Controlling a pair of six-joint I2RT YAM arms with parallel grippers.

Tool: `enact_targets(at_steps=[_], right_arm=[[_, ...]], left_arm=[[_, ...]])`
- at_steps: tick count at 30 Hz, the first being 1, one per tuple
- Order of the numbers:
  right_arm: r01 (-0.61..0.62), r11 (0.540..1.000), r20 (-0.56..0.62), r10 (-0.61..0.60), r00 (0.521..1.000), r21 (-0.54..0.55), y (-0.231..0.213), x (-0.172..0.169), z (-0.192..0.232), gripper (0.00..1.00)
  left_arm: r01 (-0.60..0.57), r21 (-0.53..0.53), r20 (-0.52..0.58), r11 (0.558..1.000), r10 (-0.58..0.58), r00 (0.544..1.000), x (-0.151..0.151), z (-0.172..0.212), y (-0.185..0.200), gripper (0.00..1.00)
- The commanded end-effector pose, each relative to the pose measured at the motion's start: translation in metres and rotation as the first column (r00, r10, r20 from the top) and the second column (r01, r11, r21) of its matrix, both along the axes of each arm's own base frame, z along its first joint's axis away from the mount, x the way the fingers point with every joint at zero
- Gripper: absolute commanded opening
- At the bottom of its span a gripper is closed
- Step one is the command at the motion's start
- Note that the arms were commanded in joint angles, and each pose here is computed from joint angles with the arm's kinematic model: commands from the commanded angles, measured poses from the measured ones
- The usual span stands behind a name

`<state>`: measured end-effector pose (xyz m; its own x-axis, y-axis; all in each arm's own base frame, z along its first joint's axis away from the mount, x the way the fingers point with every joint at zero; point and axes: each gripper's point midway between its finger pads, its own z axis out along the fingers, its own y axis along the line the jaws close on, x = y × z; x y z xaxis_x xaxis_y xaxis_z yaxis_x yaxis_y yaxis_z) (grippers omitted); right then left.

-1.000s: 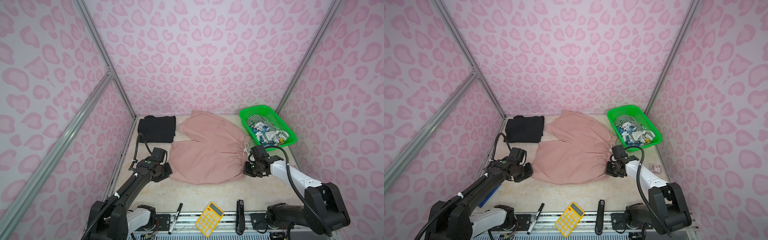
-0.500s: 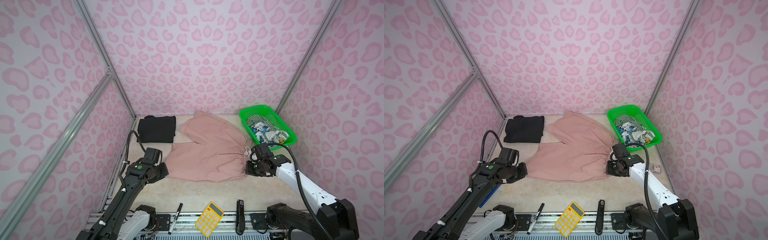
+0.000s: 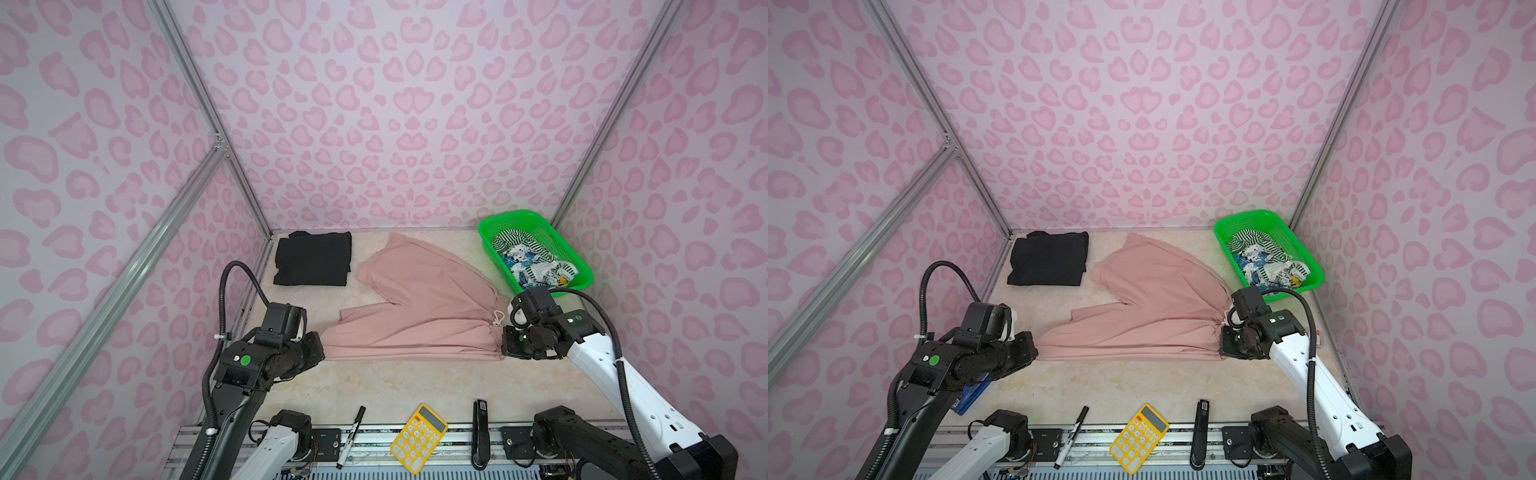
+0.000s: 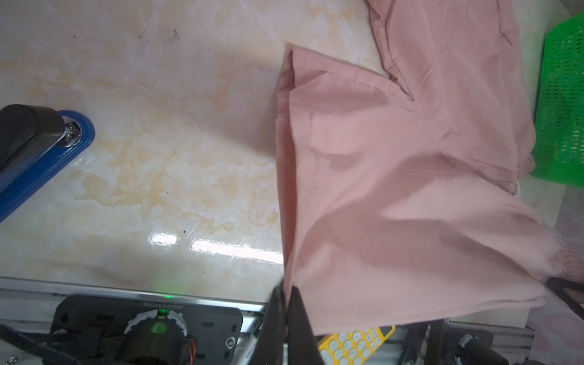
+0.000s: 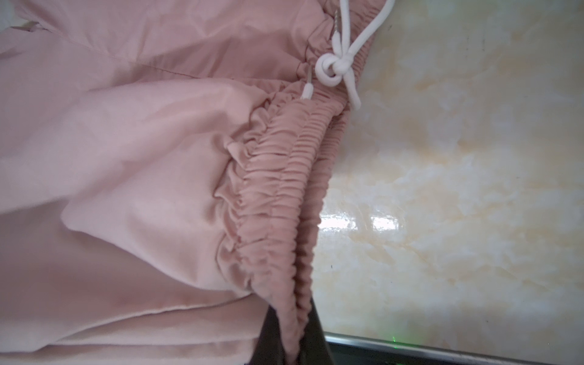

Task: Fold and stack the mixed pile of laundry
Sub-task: 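Lift the leg hem with left gripper and fold it toward the far edge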

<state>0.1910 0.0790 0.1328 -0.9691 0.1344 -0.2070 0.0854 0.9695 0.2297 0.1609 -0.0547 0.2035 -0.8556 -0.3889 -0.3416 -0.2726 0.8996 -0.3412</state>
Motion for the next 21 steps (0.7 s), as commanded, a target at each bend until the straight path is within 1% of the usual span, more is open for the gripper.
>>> enact_targets(at_steps=[1,3,5,8,10,12,17,18,21], right_arm=[[-0.029,0.999,-0.05,0.027,0.998,-0.037,-0.007,-0.018,0.006,0.0],[-0.032,0.999,-0.038,0.031,0.999,-0.042,-0.008,-0.018,0.013,0.0],[-0.031,0.999,-0.015,0.031,0.999,-0.039,-0.008,-0.016,0.019,0.0],[-0.039,0.999,-0.001,0.039,0.999,-0.021,-0.005,-0.015,0.026,0.0],[-0.042,0.999,0.002,0.042,0.999,-0.026,-0.006,-0.013,0.028,0.0],[-0.028,0.999,0.025,0.028,0.999,-0.025,-0.007,-0.005,0.031,0.0],[0.016,0.998,0.099,-0.021,0.995,0.059,0.002,0.024,0.044,0.0],[0.023,0.997,0.111,-0.031,0.993,0.074,0.005,0.03,0.045,0.0],[0.051,0.994,0.138,-0.065,0.988,0.1,0.007,0.043,0.047,0.0]], left_arm=[[0.069,-0.017,0.02,0.997,-0.068,0.997,-0.009,0.02,-0.006,0.03],[0.101,-0.045,0.079,0.994,-0.097,0.992,0.0,0.045,-0.013,0.03],[0.125,-0.038,0.13,0.991,-0.119,0.984,0.016,0.069,-0.017,0.03],[0.154,-0.004,0.222,0.988,-0.149,0.964,0.048,0.107,-0.022,0.03],[0.176,0.017,0.274,0.984,-0.174,0.946,0.075,0.124,-0.028,0.03],[0.22,0.028,0.329,0.975,-0.217,0.919,0.108,0.138,-0.04,0.03],[0.322,0.054,0.411,0.945,-0.315,0.855,0.194,0.168,-0.074,0.03],[0.344,0.064,0.436,0.937,-0.337,0.834,0.212,0.177,-0.081,0.03],[0.4,0.084,0.473,0.913,-0.389,0.79,0.264,0.184,-0.106,0.03]])
